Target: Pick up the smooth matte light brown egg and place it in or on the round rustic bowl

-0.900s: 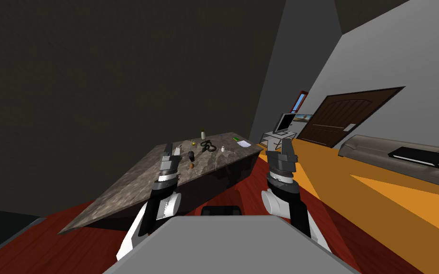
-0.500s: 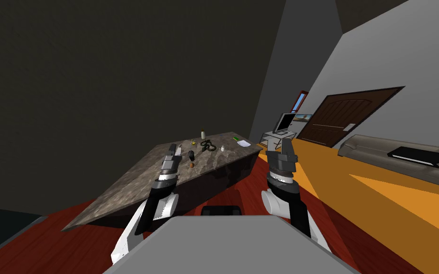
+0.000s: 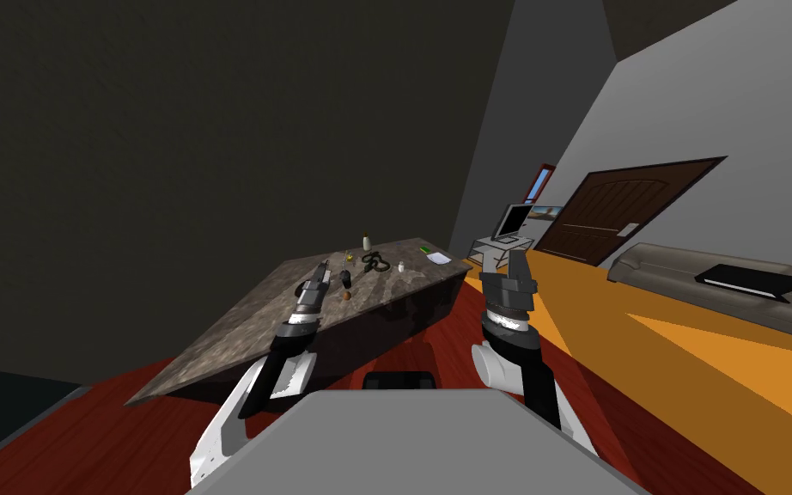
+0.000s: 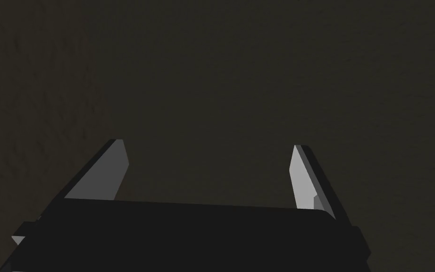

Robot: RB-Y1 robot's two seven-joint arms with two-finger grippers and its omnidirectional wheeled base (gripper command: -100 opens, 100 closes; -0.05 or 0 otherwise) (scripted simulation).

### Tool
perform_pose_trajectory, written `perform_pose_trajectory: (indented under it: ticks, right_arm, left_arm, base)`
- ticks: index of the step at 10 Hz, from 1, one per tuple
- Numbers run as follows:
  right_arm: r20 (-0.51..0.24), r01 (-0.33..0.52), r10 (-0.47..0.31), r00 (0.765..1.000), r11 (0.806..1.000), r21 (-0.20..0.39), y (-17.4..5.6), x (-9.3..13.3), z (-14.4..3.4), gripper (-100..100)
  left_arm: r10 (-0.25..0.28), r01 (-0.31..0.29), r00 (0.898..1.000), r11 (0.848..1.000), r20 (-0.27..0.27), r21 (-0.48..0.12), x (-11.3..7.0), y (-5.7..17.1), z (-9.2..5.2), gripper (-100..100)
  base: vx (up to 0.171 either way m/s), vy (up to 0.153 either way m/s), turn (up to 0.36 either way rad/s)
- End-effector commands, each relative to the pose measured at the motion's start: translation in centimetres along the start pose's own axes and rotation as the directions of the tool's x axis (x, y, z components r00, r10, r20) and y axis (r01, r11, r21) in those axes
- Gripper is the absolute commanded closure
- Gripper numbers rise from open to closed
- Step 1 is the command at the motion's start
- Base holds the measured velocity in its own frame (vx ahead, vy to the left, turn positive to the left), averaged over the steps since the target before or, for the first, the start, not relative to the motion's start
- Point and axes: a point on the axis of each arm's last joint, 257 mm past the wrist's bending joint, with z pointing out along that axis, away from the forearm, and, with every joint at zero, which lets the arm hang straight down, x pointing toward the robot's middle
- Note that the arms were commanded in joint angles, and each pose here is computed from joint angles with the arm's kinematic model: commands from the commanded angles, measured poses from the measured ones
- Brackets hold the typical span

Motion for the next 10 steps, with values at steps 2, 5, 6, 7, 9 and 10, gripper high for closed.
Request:
perform_pose_trajectory:
  ticks: [2,5,6,7,9,10]
  right_arm:
    - [0.0,0.0,0.0,1.0,1.0,0.0,0.0,0.0,0.0,0]
    - [0.0,0.0,0.0,1.0,1.0,0.0,0.0,0.0,0.0,0]
    - [0.0,0.0,0.0,1.0,1.0,0.0,0.0,0.0,0.0,0]
    - [0.0,0.0,0.0,1.0,1.0,0.0,0.0,0.0,0.0,0]
    - [0.0,0.0,0.0,1.0,1.0,0.0,0.0,0.0,0.0,0]
    - [0.0,0.0,0.0,1.0,1.0,0.0,0.0,0.0,0.0,0]
  left_arm:
    - [0.043,-0.046,0.998,0.997,-0.049,-0.06,0.3,2.2,-0.1,-100]
    - [0.089,-0.101,0.991,0.987,-0.1,-0.127,0.5,4.7,-0.6,-100]
    - [0.103,-0.119,0.988,0.982,-0.115,-0.149,0.5,5.6,-0.8,-100]
    - [0.116,-0.137,0.985,0.976,-0.13,-0.172,0.5,6.5,-1.0,-100]
    - [0.141,-0.174,0.977,0.961,-0.16,-0.215,0.4,8.2,-1.5,-100]
    - [0.153,-0.192,0.973,0.953,-0.174,-0.236,0.3,9.1,-1.8,-100]
  base:
    - [-0.038,-0.021,0.002]
    - [-0.019,-0.017,-0.001]
    - [-0.005,-0.023,0.0]
    - [-0.006,-0.026,-0.003]
    - [-0.002,-0.023,-0.002]
    - [0.007,-0.028,-0.003]
